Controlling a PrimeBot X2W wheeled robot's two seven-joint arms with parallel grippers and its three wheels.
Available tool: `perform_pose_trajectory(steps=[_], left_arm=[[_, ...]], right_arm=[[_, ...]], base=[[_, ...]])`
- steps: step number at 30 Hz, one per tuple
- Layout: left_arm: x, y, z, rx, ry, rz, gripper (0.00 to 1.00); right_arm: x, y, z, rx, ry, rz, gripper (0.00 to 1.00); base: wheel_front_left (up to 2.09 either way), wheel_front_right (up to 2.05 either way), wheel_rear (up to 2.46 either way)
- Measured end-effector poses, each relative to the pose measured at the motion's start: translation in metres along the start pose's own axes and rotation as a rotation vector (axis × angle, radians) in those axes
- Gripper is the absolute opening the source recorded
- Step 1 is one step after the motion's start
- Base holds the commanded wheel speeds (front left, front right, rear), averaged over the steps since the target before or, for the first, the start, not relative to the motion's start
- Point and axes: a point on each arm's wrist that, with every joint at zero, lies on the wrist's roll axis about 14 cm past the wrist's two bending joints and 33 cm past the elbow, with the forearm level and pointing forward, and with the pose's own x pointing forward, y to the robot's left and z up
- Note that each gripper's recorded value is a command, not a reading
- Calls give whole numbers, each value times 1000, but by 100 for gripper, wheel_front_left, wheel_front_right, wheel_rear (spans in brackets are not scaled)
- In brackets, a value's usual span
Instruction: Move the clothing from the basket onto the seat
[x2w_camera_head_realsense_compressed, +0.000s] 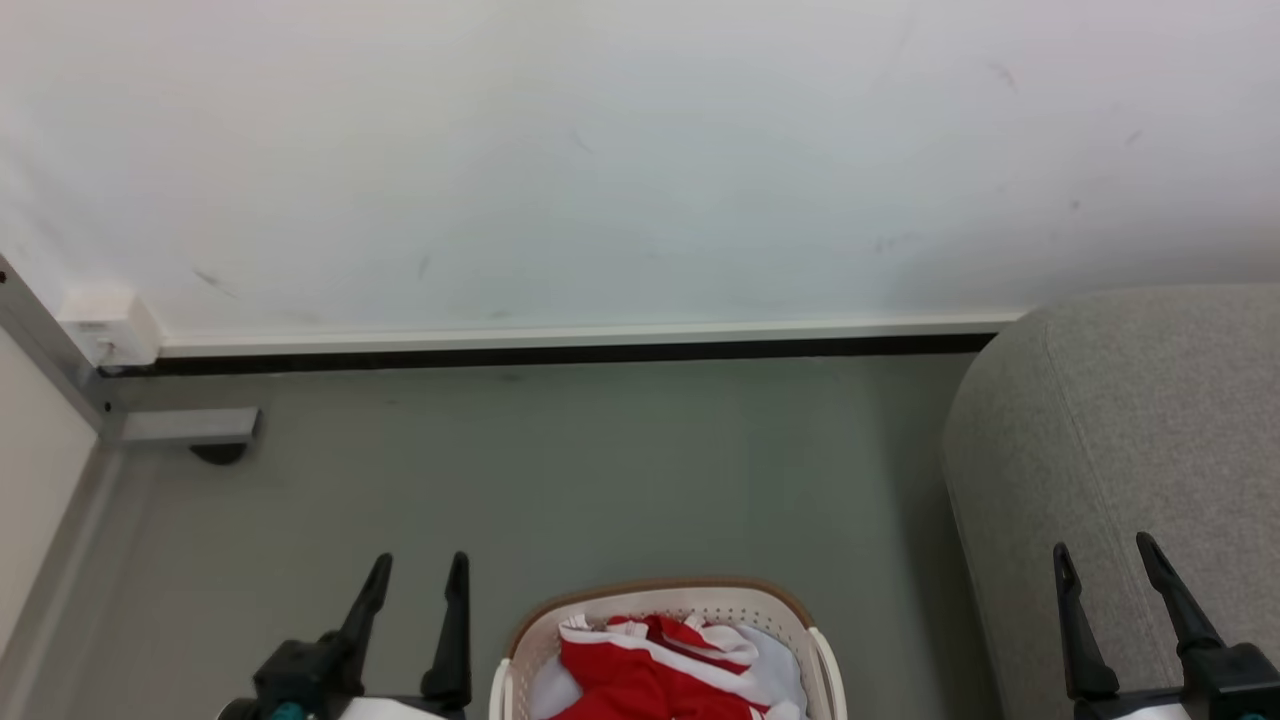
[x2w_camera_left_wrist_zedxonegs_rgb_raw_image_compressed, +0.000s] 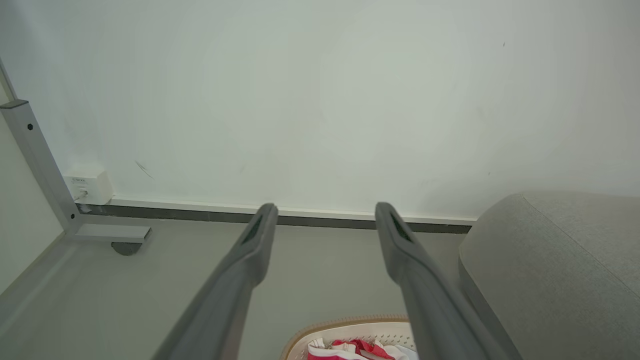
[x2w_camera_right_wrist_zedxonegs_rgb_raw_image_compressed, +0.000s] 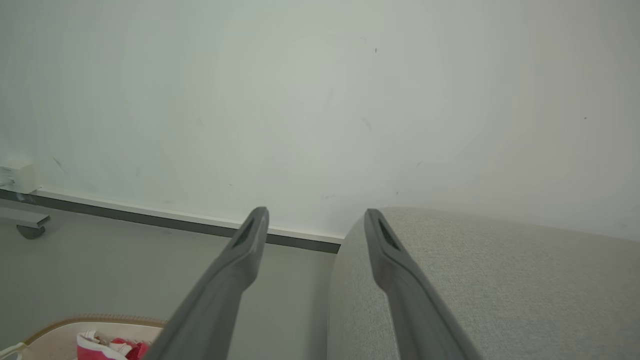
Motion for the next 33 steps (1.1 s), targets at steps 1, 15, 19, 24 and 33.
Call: perform_pose_trajectory(steps=[1,15,19,24,33], left_arm=[[2,-3,-2,6,6,-15,100],[40,-98,-117,117,346,-431,100],[41,-120,-162,160,491,-542,100],[27,-135,-222,205,705,-654,100],[-3,-136,-302,227,982,-757,100]], right_arm=[[1,0,-1,-3,4,-1,100],[40,-22,-13,8,17,-59,100],[53,-29,-21,14,28,-76,100],[65,-40,-34,14,52,-99,100],[70,-64,-60,12,111,-160,100]], base=[[0,0,0],[0,0,0],[0,0,0],[0,0,0],[0,0,0]])
